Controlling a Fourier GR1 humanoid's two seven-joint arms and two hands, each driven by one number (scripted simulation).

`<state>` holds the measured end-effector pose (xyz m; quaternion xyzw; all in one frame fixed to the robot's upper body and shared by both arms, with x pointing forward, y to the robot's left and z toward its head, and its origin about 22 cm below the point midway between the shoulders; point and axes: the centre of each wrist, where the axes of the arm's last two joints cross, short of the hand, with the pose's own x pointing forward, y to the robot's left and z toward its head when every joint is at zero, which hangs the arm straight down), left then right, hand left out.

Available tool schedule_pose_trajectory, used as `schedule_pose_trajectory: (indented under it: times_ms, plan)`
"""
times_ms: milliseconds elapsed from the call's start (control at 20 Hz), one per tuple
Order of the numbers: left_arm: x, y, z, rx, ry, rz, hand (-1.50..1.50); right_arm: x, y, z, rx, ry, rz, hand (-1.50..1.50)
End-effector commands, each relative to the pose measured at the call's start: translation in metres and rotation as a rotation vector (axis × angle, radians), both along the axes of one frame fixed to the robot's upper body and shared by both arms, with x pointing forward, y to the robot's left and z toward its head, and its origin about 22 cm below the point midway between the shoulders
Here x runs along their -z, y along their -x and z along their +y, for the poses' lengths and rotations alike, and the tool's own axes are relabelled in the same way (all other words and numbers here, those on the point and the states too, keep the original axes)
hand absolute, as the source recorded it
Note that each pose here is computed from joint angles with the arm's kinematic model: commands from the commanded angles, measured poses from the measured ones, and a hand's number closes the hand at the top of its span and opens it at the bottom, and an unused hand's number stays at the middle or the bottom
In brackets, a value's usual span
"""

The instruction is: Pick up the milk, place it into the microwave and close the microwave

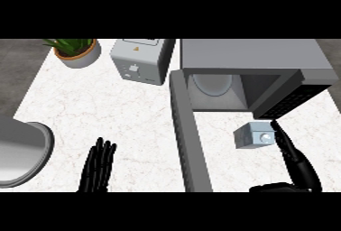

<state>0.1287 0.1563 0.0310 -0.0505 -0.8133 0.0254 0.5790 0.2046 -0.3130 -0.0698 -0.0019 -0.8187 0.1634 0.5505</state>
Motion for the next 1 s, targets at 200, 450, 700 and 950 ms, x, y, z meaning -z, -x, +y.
schedule_pose_trajectory:
  times_ms: [200, 450, 700, 950]
  plan:
    - [0.007, 0.017, 0.034, 0.001, 0.016, 0.011, -1.5, 0.027, -0.047, 0.019, 0.053, 0.05, -0.014, -1.5]
    - [-0.001, 0.01, 0.028, -0.011, 0.023, 0.025, -1.5, 0.041, -0.055, 0.004, 0.061, 0.042, -0.034, 1.5]
    - [-0.015, 0.005, 0.046, 0.006, 0.005, 0.014, -1.5, 0.046, -0.065, -0.002, 0.129, 0.028, -0.077, 1.5]
    - [-0.006, 0.016, 0.05, -0.014, 0.003, 0.021, -1.5, 0.05, -0.072, -0.006, 0.153, 0.144, -0.057, 1.5]
